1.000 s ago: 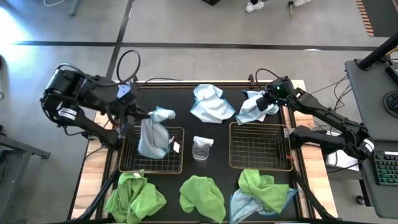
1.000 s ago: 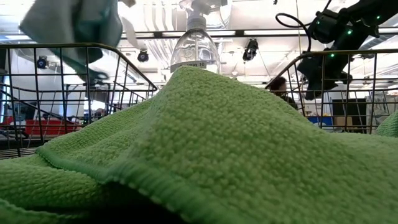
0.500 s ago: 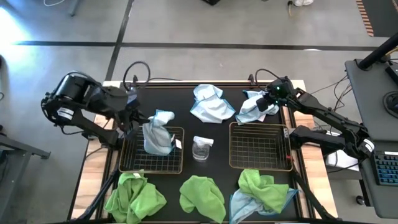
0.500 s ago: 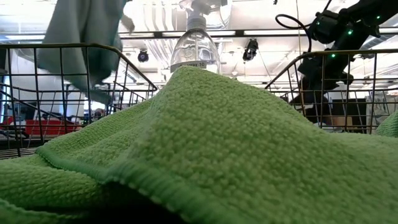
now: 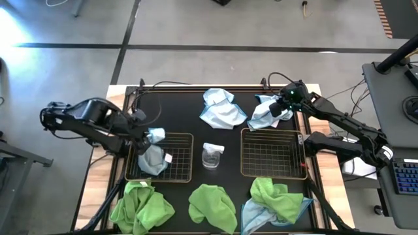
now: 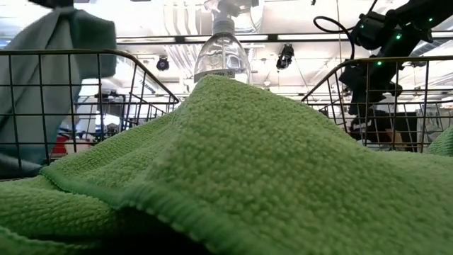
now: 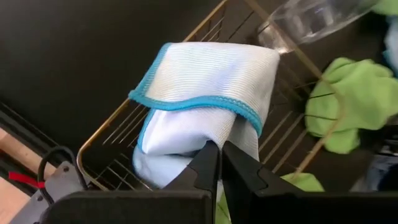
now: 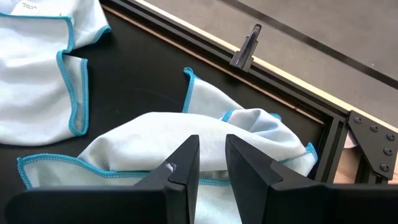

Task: Sort microfiber towel by color & place in baskets
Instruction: Put the blue microfiber towel into the left wire basket

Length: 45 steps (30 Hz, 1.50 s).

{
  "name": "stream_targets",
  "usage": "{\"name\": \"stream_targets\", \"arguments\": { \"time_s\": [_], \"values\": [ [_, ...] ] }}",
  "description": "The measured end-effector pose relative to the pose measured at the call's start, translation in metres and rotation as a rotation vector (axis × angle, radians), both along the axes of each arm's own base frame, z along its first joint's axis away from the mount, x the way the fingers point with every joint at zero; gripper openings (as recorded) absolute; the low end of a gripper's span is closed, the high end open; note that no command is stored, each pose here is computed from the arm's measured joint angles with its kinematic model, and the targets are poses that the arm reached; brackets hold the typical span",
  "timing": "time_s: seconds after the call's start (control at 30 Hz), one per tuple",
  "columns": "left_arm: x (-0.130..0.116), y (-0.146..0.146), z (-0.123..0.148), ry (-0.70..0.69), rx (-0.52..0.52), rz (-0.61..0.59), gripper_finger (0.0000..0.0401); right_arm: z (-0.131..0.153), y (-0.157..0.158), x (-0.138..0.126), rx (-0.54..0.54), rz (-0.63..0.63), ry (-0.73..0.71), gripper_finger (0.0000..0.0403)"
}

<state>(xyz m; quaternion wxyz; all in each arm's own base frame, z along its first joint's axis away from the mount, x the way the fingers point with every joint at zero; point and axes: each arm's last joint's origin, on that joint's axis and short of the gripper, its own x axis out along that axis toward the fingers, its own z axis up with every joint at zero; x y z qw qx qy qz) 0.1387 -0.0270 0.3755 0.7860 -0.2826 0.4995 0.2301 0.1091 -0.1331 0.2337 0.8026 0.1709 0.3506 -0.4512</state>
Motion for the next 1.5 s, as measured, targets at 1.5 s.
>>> {"name": "stream_targets", "arguments": {
  "time_s": [1.5],
  "values": [
    [0.032,0.034,-0.003,-0.033,0.706,0.009,0.0126,0.000,0.000,0.000,-0.005,-0.002,-0.006,0.0073]
  ]
}}
